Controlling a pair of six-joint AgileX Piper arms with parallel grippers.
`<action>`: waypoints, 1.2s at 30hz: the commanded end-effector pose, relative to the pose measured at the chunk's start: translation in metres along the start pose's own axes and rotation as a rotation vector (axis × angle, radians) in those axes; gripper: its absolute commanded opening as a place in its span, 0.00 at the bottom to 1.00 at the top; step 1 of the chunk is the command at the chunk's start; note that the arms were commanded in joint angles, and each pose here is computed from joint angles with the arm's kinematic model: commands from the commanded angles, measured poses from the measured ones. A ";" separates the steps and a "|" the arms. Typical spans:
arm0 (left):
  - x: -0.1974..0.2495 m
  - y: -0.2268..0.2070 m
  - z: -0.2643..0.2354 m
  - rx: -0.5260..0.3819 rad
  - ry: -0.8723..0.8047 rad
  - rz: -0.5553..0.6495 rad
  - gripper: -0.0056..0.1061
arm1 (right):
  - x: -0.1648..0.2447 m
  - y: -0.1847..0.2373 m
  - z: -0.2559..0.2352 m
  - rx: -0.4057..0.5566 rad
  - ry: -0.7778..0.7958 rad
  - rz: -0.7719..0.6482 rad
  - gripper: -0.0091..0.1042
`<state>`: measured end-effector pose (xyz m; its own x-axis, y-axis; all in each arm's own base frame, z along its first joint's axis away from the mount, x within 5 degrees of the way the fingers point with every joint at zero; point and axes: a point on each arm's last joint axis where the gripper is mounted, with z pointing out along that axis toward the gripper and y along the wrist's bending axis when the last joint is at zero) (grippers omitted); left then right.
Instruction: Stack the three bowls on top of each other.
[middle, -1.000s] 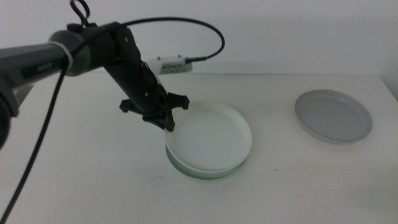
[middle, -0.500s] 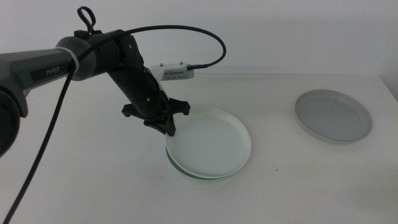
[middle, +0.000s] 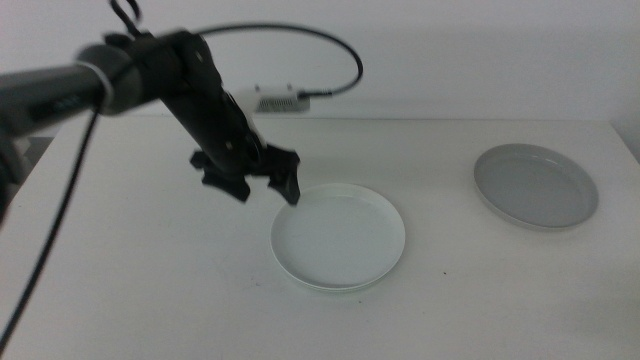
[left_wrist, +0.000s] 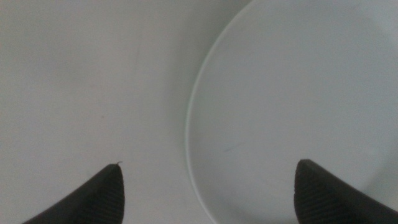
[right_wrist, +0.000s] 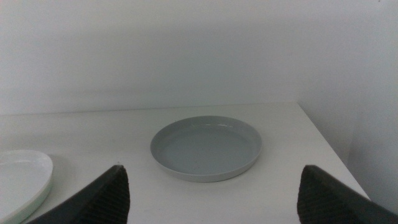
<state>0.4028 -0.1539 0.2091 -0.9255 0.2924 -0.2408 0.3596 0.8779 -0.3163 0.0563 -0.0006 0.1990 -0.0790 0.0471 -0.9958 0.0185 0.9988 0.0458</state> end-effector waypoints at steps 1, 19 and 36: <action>-0.003 -0.005 -0.032 0.031 -0.058 0.042 0.89 | 0.001 0.000 0.000 -0.001 -0.005 -0.015 0.90; 0.149 -0.092 -0.280 0.122 -0.778 0.473 0.89 | 0.001 0.000 0.000 -0.001 -0.005 -0.015 0.90; 0.164 -0.094 -0.295 0.035 -0.830 0.474 0.89 | 0.001 0.000 0.000 -0.001 -0.005 -0.015 0.90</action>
<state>0.1821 -0.0771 0.4696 -0.3098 0.2554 -0.9159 0.7011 0.7120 -0.0386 0.0563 -0.0006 0.1990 -0.0790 0.0471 -0.9958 0.0185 0.9988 0.0458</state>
